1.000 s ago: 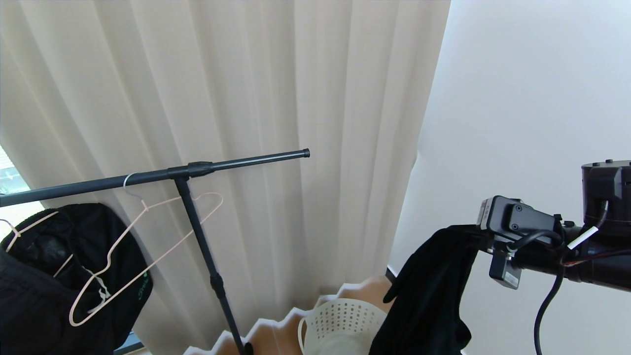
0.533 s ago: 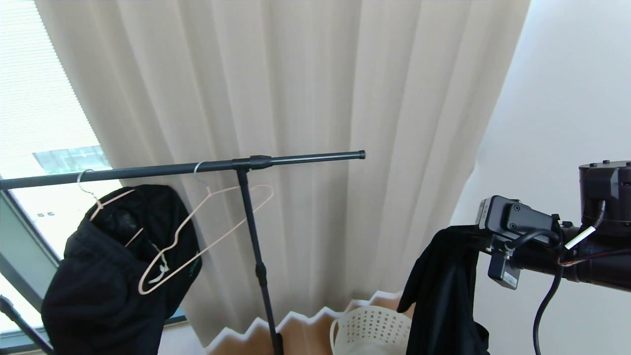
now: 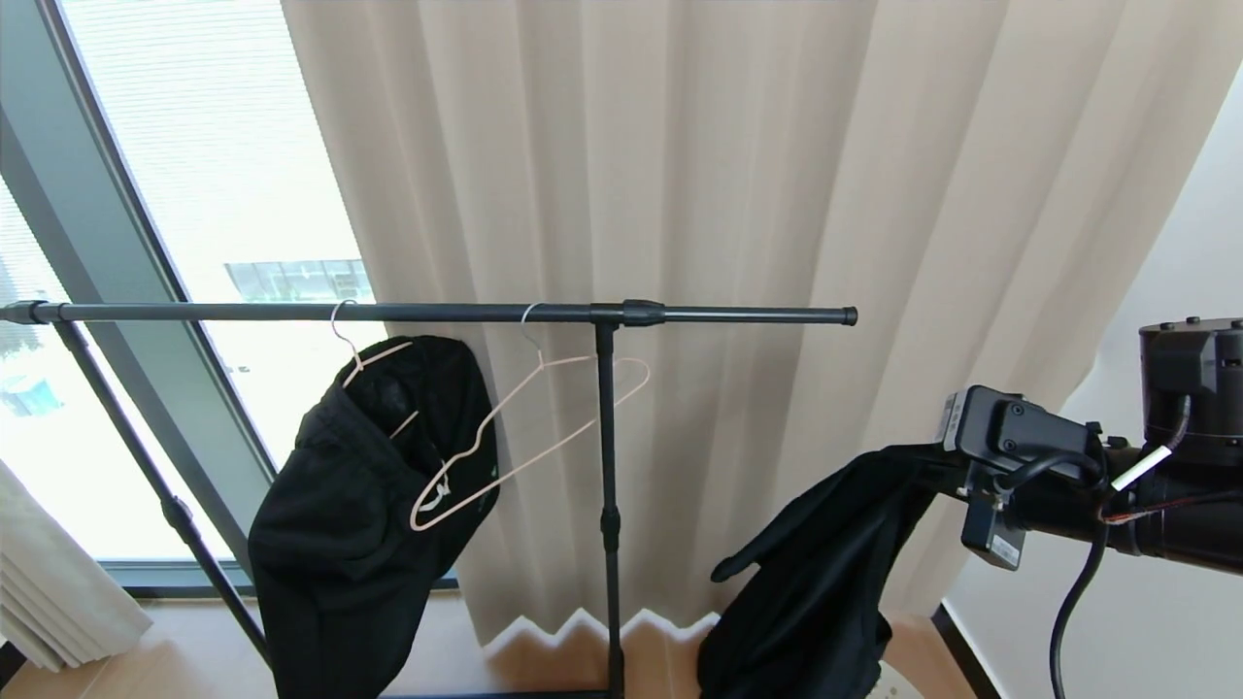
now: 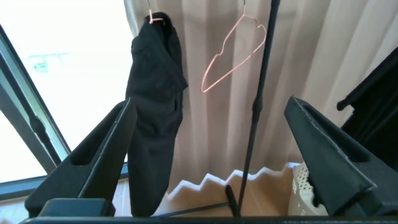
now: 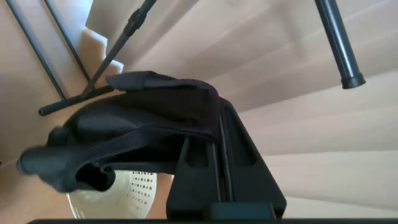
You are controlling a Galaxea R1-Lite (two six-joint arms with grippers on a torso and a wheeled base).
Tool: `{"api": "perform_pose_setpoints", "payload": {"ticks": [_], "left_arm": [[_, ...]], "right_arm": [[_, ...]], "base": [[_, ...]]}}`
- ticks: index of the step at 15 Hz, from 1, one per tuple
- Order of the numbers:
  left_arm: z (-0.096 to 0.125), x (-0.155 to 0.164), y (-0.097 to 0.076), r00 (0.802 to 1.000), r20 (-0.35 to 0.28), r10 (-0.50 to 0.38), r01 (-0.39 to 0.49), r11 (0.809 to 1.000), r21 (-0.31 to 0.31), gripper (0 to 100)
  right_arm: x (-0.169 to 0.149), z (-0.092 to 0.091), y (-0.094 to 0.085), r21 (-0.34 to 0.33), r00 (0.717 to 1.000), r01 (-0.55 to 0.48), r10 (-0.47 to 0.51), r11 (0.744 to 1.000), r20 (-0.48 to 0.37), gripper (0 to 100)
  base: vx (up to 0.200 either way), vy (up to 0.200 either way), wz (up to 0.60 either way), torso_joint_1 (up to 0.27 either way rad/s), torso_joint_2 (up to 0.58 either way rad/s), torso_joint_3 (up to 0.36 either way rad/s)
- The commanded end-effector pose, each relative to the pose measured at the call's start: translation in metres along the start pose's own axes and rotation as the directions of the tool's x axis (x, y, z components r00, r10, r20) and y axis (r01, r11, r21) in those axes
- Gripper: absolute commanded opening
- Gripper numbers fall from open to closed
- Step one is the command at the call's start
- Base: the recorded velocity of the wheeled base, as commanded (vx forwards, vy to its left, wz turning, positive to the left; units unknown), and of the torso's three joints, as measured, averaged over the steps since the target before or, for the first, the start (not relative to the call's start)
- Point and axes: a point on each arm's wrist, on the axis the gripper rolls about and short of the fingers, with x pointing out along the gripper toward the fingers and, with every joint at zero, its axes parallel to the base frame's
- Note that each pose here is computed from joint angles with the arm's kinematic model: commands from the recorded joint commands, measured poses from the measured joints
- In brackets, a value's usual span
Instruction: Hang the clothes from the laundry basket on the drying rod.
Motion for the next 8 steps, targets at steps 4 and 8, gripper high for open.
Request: {"api": "perform_pose_setpoints", "payload": {"ticks": [4, 8], "left_arm": [[0.0000, 0.0001, 0.0000, 1.000, -0.001, 0.000, 0.000, 1.000, 0.000, 100], [0.0000, 0.0001, 0.0000, 1.000, -0.001, -0.002, 0.002, 1.000, 0.000, 100]], "right_arm": [[-0.0001, 0.0000, 0.0010, -0.001, 1.000, -0.003, 0.003, 1.000, 0.001, 0], [0.0011, -0.0003, 0.0008, -0.001, 1.000, -0.004, 0.004, 1.000, -0.002, 0]], "base": [[0.000, 0.000, 0.00, 0.000, 0.00, 0.000], [0.000, 0.000, 0.30, 0.000, 0.00, 0.000]]}}
